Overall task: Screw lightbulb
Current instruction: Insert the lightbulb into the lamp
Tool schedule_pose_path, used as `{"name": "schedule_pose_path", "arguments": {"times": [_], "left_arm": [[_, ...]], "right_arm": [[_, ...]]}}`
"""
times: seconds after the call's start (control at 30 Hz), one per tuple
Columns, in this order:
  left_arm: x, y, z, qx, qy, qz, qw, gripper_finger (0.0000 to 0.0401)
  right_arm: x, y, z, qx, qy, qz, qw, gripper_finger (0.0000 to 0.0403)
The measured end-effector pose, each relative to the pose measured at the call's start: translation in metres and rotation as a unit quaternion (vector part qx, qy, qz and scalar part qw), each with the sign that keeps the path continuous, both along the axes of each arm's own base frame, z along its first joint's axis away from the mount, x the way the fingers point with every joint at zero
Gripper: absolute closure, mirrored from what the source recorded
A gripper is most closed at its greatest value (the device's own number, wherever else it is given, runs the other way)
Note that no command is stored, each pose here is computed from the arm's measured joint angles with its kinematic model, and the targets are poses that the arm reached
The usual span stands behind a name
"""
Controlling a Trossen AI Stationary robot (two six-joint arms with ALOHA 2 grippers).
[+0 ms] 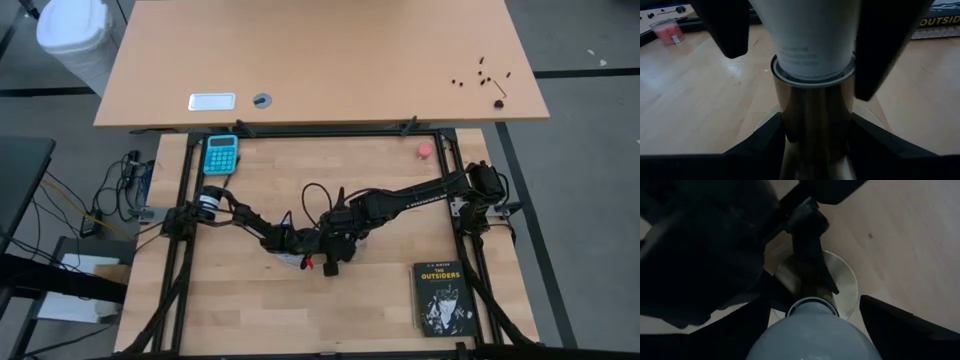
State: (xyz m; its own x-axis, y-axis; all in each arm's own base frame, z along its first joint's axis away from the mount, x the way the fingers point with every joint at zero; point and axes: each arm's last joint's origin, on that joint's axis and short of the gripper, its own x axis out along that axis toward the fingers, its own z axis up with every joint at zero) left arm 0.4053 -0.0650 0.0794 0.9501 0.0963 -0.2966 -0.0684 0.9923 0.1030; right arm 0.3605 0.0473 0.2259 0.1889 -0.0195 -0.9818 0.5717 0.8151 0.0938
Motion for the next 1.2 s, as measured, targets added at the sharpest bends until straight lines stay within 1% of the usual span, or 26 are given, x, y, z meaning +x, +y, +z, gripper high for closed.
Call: {"name": "schedule_pose_path", "arguments": {"times": [0.23,0.47,0.63,0.83,1.0,1.2], "left_arm": [[0.0,-0.001,0.0,-0.004,0.001,-0.014,1.0,0.0206],[0.0,-0.001,0.0,-0.004,0.002,-0.016,1.0,0.0202],[0.0,-0.001,0.0,-0.004,0.003,-0.016,1.0,0.0201],[0.0,-0.001,-0.001,-0.005,0.004,-0.015,1.0,0.0201],[0.0,-0.001,-0.001,-0.006,0.004,-0.014,1.0,0.0201],[0.0,-0.001,-0.001,-0.006,0.004,-0.013,1.0,0.0201]], "right_arm": [[0.0,0.002,0.0,0.012,0.003,0.057,0.998,0.0054],[0.0,0.003,0.0,0.027,0.004,0.092,0.995,0.005],[-0.001,0.008,0.0,0.017,0.002,0.147,0.989,0.005],[-0.002,0.014,0.0,-0.019,0.001,0.208,0.978,0.005],[-0.002,0.017,0.0,-0.035,0.002,0.236,0.971,0.005],[-0.004,0.021,0.004,-0.038,0.008,0.258,0.965,0.005]]}}
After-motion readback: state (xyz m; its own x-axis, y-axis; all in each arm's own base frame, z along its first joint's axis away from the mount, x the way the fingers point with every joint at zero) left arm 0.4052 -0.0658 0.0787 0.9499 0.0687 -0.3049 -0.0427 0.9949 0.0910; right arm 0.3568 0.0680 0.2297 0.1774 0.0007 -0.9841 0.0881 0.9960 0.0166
